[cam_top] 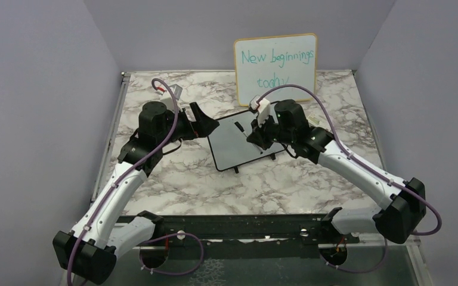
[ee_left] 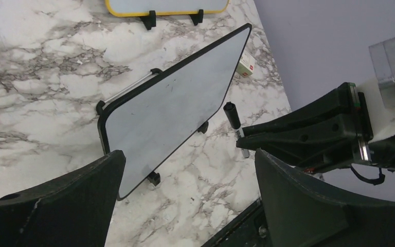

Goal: Write a sentence on the whiteboard
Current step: Open the whiteboard marker at the center of the board.

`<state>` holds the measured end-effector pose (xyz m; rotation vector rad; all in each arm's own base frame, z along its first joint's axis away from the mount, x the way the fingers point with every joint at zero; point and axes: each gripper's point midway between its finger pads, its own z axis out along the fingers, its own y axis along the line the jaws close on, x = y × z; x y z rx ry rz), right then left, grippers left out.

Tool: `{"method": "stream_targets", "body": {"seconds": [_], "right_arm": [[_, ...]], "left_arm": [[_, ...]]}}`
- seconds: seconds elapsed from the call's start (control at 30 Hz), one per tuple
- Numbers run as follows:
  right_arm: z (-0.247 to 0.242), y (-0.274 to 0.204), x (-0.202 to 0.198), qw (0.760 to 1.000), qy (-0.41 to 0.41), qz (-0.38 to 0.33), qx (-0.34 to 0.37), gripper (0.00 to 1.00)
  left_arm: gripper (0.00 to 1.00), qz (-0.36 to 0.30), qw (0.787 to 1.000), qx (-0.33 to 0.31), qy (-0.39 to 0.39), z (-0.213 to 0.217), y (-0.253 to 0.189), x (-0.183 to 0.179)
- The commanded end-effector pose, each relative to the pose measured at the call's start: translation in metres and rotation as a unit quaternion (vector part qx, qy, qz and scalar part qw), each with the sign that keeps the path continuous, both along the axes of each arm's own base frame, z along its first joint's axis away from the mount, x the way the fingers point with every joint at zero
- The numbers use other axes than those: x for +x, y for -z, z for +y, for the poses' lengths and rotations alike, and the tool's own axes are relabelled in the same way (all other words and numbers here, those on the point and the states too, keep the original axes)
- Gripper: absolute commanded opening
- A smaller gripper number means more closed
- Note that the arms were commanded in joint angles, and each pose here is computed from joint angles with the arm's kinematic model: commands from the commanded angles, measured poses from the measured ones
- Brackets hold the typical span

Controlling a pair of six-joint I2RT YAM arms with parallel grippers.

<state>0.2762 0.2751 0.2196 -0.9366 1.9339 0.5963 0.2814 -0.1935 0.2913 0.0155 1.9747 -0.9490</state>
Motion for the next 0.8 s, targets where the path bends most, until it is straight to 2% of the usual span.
{"method": "stream_targets", "body": {"seconds": [0.0, 0.27, 0.53, 0.63, 0.77], "right_arm": [[0.033, -0.035, -0.001, 0.995, -0.065, -0.070, 0.025, 0.01], [0.072, -0.042, -0.017, 0.986, -0.130, -0.100, 0.036, 0.01], [0.088, -0.043, -0.023, 0.981, -0.154, -0.111, 0.037, 0.01], [0.091, -0.041, -0.022, 0.981, -0.154, -0.113, 0.035, 0.01], [0.094, -0.040, -0.021, 0.981, -0.156, -0.115, 0.032, 0.01]], "left_arm": [[0.94, 0.019, 0.998, -0.060, 0.003, -0.008, -0.006, -0.006], [0.83, 0.042, 0.994, -0.103, -0.001, -0.013, 0.000, -0.008], [0.62, 0.061, 0.988, -0.138, 0.019, -0.023, 0.006, -0.010], [0.48, 0.065, 0.988, -0.141, 0.025, -0.025, 0.009, -0.011], [0.41, 0.071, 0.987, -0.144, 0.026, -0.027, 0.012, -0.010]]}}
